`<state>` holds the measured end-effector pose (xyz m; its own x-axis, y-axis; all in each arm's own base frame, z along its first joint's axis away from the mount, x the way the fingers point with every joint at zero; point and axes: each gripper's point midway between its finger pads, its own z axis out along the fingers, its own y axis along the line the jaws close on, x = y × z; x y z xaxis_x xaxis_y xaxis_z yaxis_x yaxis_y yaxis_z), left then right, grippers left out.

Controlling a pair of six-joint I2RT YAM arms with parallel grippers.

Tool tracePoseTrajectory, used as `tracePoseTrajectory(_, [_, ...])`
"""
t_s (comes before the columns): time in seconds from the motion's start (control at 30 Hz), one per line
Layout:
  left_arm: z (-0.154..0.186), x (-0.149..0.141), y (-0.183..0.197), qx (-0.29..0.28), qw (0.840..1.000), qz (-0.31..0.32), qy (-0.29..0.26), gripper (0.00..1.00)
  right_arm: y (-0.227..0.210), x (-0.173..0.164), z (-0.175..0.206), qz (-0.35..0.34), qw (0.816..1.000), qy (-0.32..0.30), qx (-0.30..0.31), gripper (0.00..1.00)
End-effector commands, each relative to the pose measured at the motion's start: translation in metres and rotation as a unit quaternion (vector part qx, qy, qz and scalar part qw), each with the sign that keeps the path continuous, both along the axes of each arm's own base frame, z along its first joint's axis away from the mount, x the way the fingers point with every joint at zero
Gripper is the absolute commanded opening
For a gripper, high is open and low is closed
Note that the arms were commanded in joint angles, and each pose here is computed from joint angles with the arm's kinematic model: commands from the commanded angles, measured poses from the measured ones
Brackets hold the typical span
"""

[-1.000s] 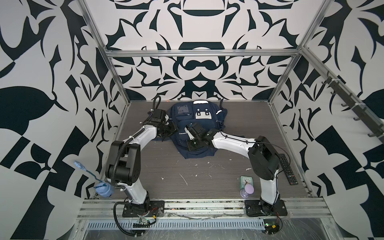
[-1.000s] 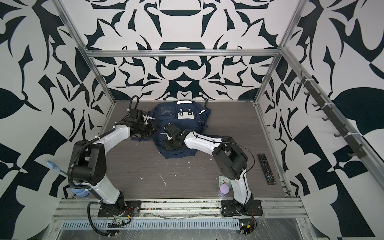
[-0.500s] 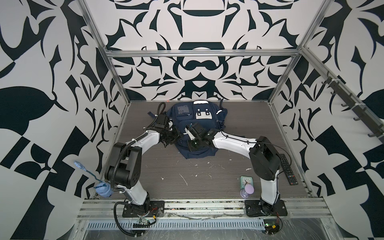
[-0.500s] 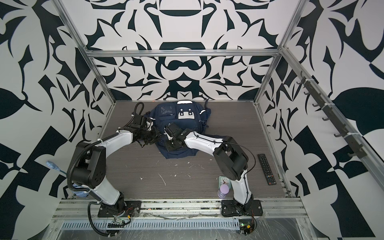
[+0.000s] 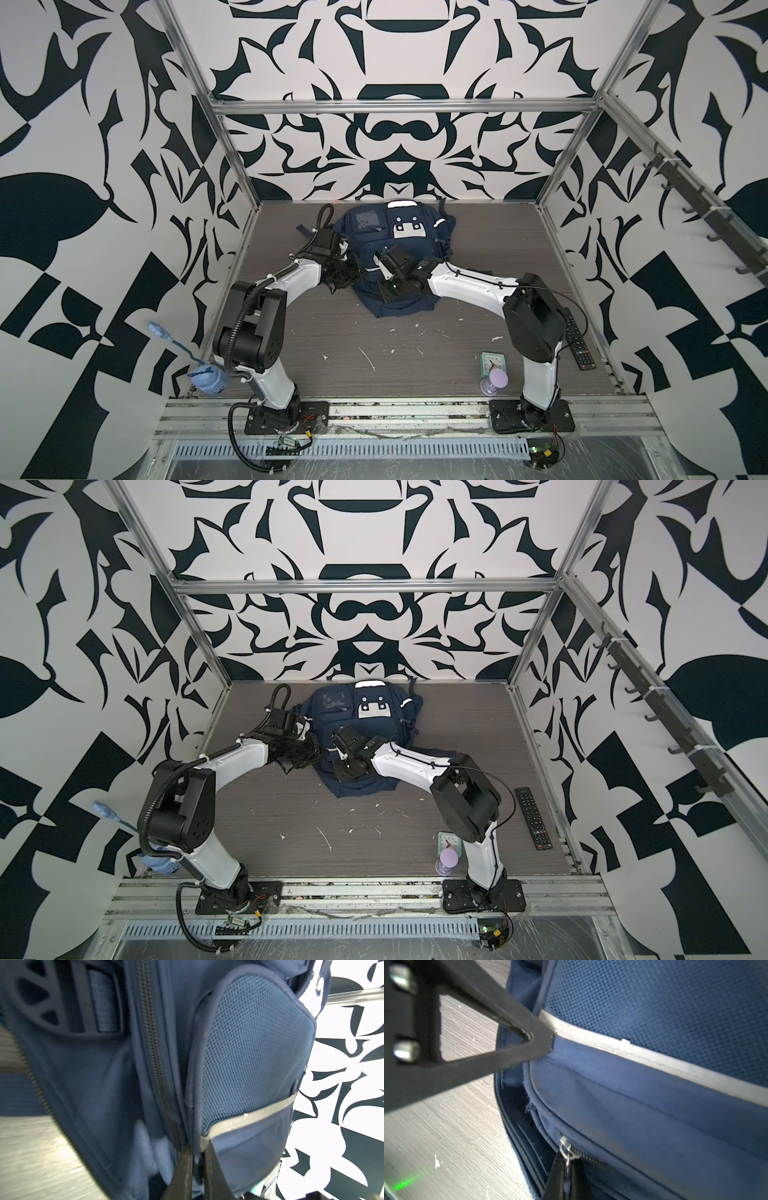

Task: Pack books, pencil case, and school supplies into a backpack
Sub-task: Zip the student bag at the top-center of the table.

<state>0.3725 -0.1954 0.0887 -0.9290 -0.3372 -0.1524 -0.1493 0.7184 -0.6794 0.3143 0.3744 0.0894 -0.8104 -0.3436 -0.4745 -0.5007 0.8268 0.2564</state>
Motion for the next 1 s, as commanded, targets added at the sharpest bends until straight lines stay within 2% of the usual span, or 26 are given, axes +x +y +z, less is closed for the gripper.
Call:
tracePoseTrajectory(0.0, [0.007,0.022,0.013,0.01,0.999,0.017,-0.03,0.0,-0.015,-0.008,0.026,0.006,1.0,-0.013,-0.002,0.0])
tracePoseTrajectory(0.27, [-0.001,0.026,0.025,0.014,0.999,0.029,-0.024,0.0,-0.06,-0.003,0.018,-0.024,0.999,-0.008,-0.03,0.0])
tracePoseTrajectory(0.6, [0.0,0.029,0.035,0.018,0.999,0.043,-0.026,0.0,-0.153,0.023,0.015,-0.108,0.993,-0.007,-0.054,0.0])
tracePoseTrajectory(0.7, [0.0,0.032,0.034,0.018,0.998,0.046,-0.026,0.0,-0.154,0.023,0.014,-0.116,0.992,-0.004,-0.049,0.0])
tracePoseTrajectory(0.87, [-0.001,0.042,0.03,0.007,0.998,0.055,-0.023,0.01,-0.127,0.016,0.015,-0.095,0.995,-0.003,-0.02,0.0])
tracePoseTrajectory(0.97, [0.003,0.053,0.027,0.003,0.998,0.06,-0.028,0.09,-0.109,0.01,0.014,-0.078,0.997,0.002,-0.015,0.0])
